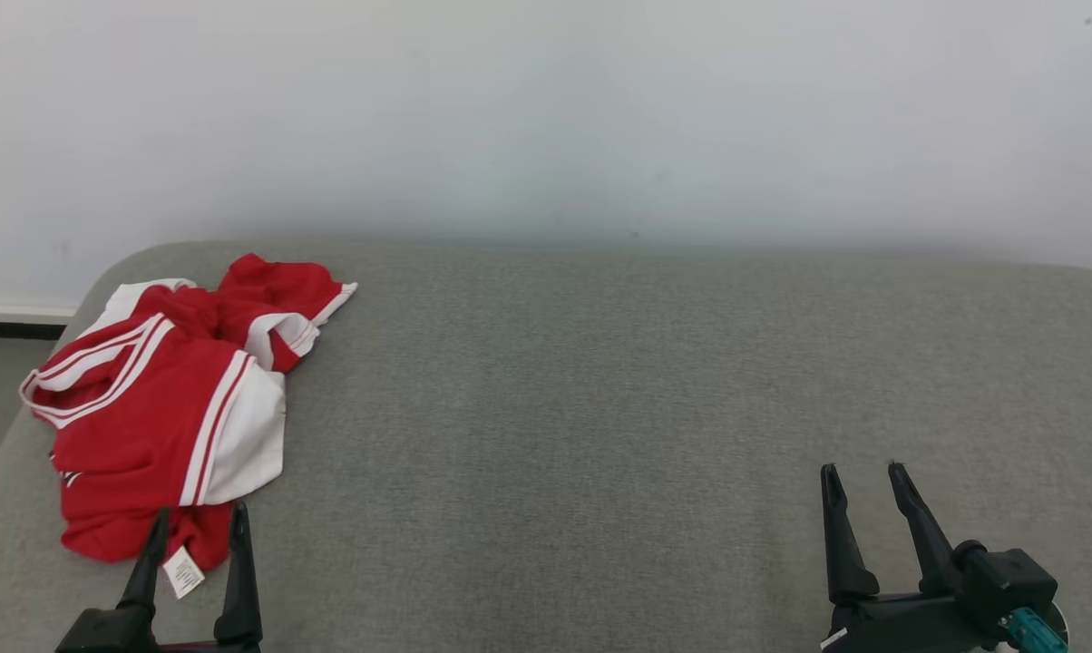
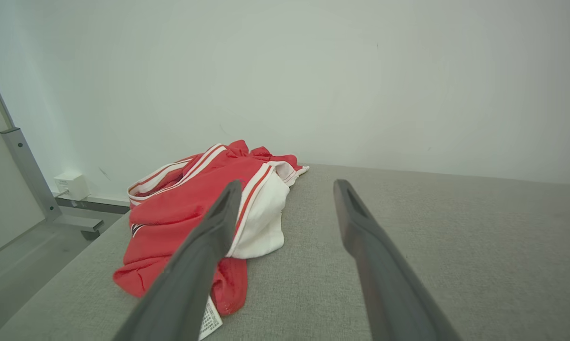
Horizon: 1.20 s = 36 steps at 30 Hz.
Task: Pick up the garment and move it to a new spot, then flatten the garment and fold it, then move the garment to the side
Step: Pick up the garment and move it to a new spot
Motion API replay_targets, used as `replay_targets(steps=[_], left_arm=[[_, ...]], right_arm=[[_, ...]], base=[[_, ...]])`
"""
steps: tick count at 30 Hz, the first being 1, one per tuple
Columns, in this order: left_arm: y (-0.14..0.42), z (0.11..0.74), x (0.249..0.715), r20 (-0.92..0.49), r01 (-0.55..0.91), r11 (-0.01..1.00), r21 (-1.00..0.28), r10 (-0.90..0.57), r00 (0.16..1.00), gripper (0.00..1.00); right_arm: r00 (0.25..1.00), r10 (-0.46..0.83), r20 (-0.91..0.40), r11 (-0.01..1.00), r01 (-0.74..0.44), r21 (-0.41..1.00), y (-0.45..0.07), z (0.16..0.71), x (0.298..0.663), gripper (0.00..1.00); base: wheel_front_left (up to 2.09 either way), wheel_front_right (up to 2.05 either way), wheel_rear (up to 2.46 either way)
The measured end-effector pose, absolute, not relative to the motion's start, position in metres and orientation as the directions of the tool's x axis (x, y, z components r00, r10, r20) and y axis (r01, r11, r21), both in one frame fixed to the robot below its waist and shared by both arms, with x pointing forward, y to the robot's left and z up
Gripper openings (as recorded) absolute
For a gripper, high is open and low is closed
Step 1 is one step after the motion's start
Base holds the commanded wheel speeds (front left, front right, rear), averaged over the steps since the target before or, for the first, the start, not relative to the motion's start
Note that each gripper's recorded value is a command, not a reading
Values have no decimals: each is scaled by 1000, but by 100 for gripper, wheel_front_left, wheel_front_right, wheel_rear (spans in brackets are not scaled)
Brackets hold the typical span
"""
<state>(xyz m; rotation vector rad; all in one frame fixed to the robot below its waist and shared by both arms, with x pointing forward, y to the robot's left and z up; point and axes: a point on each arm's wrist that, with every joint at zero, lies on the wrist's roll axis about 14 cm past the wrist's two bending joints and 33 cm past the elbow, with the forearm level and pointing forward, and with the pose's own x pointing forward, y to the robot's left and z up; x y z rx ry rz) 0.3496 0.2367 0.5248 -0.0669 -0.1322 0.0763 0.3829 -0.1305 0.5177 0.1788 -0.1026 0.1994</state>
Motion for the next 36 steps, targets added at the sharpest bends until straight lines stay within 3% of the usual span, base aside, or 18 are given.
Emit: replay_targets(steps=[16, 36], left_arm=[[303, 522, 295, 115, -295, 953, -65, 301, 947, 100], [373, 516, 201, 98, -565, 823, -63, 568, 817, 100]], right_arm=[[924, 373, 83, 906, -382, 179, -61, 507, 397, 100], [799, 597, 67, 783, -599, 168, 31, 504, 394, 100]], base=[[0, 0, 0], [0, 0, 0]])
